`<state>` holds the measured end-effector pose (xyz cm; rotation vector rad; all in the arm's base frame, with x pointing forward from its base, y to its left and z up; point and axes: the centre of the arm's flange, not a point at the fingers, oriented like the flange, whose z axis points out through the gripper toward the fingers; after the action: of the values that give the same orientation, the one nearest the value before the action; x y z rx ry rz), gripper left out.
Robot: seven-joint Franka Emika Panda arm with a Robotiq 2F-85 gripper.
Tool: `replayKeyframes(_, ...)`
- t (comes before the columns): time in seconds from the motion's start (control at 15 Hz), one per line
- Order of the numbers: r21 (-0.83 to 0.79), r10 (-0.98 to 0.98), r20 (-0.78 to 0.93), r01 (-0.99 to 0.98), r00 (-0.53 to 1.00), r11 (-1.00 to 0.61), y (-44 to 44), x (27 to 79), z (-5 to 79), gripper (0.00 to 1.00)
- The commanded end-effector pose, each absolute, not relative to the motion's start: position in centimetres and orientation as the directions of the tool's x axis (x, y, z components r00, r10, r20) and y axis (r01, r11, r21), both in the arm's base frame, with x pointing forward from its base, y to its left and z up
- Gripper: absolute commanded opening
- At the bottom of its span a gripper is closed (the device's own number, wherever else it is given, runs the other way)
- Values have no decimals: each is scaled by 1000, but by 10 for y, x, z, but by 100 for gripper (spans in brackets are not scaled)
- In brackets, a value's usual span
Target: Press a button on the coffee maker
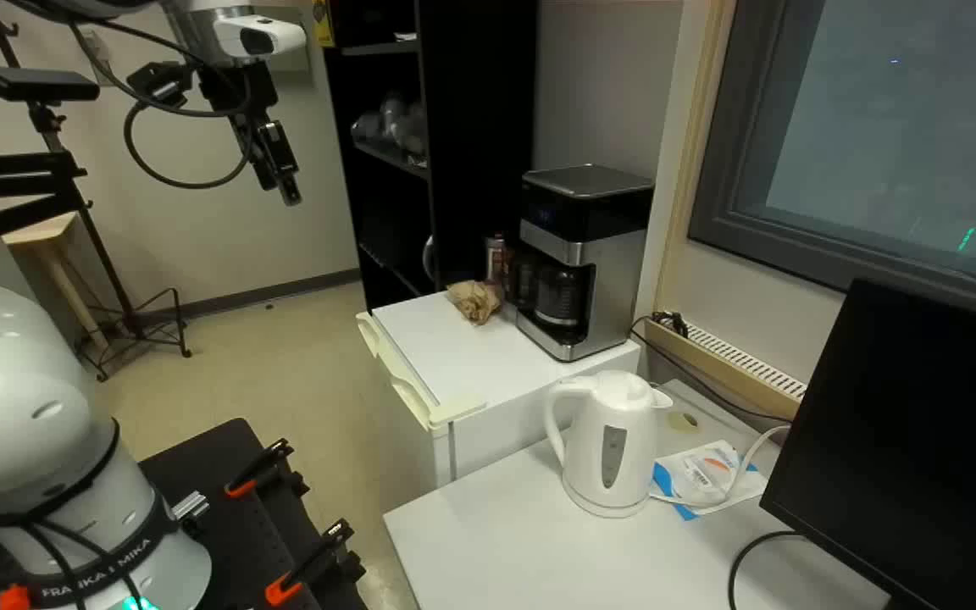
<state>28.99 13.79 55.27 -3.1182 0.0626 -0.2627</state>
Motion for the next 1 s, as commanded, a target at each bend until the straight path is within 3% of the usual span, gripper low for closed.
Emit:
replayKeyframes(0.0,-15,-41,168,-39,985,-999,138,290,553,100)
replayKeyframes(0.53,-15,-41,168,-39,985,-999,138,290,553,100)
replayKeyframes(0.93,43,-45,118,-50,992,-998,128,329,528,100)
